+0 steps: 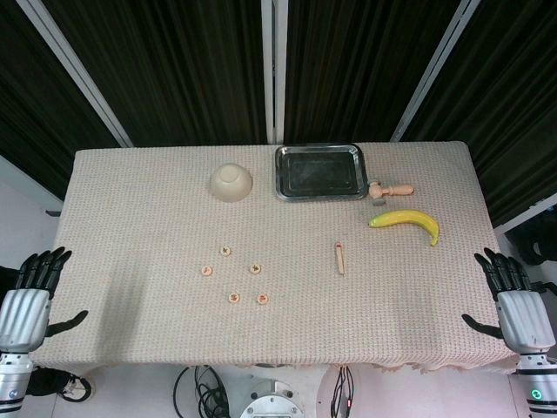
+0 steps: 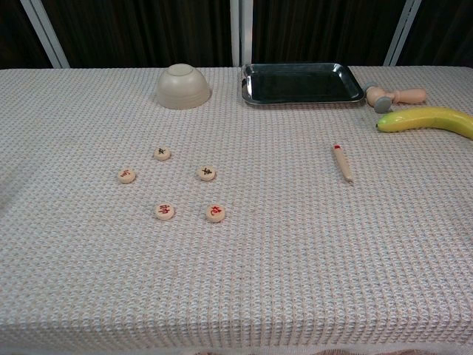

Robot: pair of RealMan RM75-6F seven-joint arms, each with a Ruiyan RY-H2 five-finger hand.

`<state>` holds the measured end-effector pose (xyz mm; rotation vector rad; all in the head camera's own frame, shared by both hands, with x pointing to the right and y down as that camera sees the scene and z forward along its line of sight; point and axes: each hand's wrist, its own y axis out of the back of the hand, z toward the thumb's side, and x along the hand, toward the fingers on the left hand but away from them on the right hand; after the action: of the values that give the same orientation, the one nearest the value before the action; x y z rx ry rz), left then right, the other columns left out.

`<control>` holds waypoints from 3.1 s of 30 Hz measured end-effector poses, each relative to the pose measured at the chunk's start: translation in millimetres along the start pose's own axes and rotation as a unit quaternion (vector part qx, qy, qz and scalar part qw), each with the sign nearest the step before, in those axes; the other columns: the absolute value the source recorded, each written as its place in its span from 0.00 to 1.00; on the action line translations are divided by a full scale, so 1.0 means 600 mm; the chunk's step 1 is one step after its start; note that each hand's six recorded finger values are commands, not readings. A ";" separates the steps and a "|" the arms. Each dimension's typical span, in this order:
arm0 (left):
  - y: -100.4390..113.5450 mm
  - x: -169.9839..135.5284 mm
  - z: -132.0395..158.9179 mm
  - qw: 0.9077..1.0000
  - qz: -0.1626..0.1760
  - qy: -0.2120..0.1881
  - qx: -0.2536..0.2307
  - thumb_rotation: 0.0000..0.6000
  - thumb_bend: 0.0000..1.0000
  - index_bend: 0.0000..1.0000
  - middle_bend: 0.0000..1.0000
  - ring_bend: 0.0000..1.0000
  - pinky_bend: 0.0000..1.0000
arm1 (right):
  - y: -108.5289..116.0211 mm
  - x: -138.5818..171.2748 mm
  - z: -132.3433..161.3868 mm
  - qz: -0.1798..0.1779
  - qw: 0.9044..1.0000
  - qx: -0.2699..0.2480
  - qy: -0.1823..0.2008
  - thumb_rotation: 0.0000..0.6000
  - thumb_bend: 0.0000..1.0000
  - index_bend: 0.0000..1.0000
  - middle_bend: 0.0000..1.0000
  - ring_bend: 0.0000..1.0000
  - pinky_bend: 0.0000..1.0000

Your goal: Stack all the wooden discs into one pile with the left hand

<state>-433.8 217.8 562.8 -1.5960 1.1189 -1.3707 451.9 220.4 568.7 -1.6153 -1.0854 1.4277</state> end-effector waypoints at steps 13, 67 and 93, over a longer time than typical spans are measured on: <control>0.000 -0.004 0.006 1.000 0.000 -0.004 0.001 1.00 0.07 0.07 0.02 0.00 0.00 | 0.003 0.003 0.000 -0.003 1.000 -0.004 0.004 1.00 0.00 0.00 0.00 0.00 0.00; -0.279 0.169 0.333 0.939 -0.207 -0.262 -0.082 1.00 0.15 0.36 0.06 0.00 0.00 | -0.007 0.011 -0.042 0.011 0.999 -0.010 -0.030 1.00 0.00 0.00 0.00 0.00 0.00; -0.317 0.182 0.339 0.935 -0.221 -0.260 -0.097 1.00 0.29 0.46 0.07 0.00 0.00 | -0.006 0.009 -0.050 0.014 0.999 -0.009 -0.034 1.00 0.00 0.00 0.00 0.00 0.00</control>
<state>-199.9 180.1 744.7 -2.2867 0.6058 -1.0122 481.2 227.3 573.9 -1.6097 -1.1226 1.5051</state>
